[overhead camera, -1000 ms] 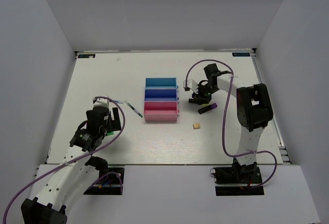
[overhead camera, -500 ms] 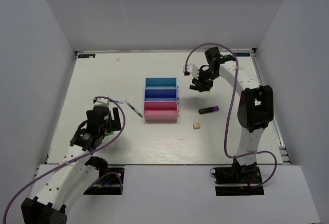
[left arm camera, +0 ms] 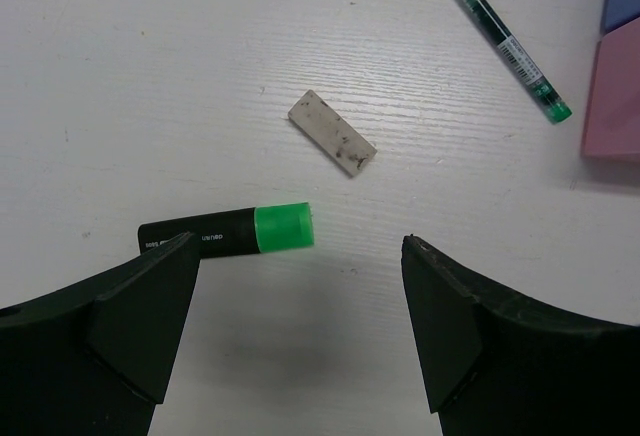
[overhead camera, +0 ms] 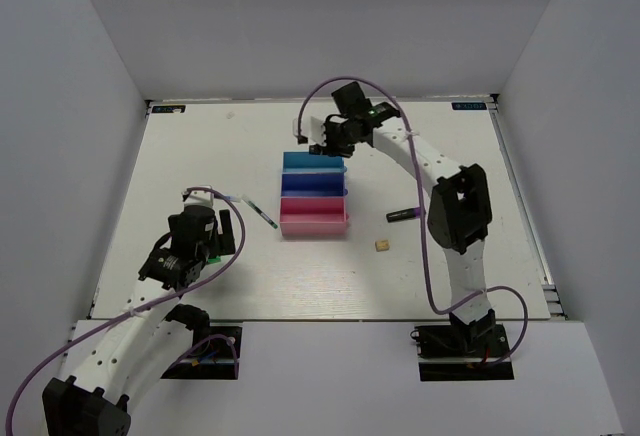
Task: Sort the stationery into containers
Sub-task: Place the pen at the corner of the board.
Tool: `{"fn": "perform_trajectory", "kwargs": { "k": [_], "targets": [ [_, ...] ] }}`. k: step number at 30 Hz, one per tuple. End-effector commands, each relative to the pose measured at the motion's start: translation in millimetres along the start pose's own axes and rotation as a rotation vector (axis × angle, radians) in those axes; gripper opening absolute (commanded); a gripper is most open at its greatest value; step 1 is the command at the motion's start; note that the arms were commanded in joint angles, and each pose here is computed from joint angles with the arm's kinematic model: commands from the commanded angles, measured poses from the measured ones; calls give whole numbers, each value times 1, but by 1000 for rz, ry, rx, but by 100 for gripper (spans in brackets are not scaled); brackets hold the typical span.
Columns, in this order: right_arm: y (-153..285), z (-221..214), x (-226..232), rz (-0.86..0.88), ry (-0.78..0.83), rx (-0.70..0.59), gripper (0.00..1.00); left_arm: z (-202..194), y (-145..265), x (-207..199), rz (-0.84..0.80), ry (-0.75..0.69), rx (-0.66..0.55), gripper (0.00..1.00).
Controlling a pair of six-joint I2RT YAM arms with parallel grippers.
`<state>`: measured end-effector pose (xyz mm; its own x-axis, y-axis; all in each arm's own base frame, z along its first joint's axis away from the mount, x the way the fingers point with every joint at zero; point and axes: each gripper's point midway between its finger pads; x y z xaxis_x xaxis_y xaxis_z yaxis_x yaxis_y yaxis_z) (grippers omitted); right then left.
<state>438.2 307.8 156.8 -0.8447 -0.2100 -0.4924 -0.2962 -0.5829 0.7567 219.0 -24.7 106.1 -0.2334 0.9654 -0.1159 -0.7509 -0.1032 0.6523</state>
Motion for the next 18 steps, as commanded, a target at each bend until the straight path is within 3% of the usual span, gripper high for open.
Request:
{"fn": "perform_trajectory", "kwargs": {
  "k": [1,12,13,15,16,18],
  "targets": [
    [-25,12,-25,-95,58,6,0,14,5,1,12,2,-36,92],
    [-66,4,-14,-88,107,52,1,13,4,0,8,-2,-28,92],
    [-68,5,-12,-84,111,52,14,13,5,0,6,-1,-28,92],
    [-68,7,-11,-87,103,49,28,14,5,0,5,1,-33,92],
    [-66,7,-12,-90,95,48,40,14,5,-1,5,0,-31,92],
    [-65,7,-7,-74,89,47,46,12,4,0,6,-1,-25,92]
  ]
}}
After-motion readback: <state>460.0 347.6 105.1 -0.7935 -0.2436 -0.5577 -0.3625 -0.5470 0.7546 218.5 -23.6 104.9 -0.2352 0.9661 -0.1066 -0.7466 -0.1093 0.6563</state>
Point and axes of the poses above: each gripper's point midway between its finger pads, its own y axis back along the fingers, its own x axis along the line the jaws close on, z = x × y, and after that the axes turned 11 degrees about y, right-handed
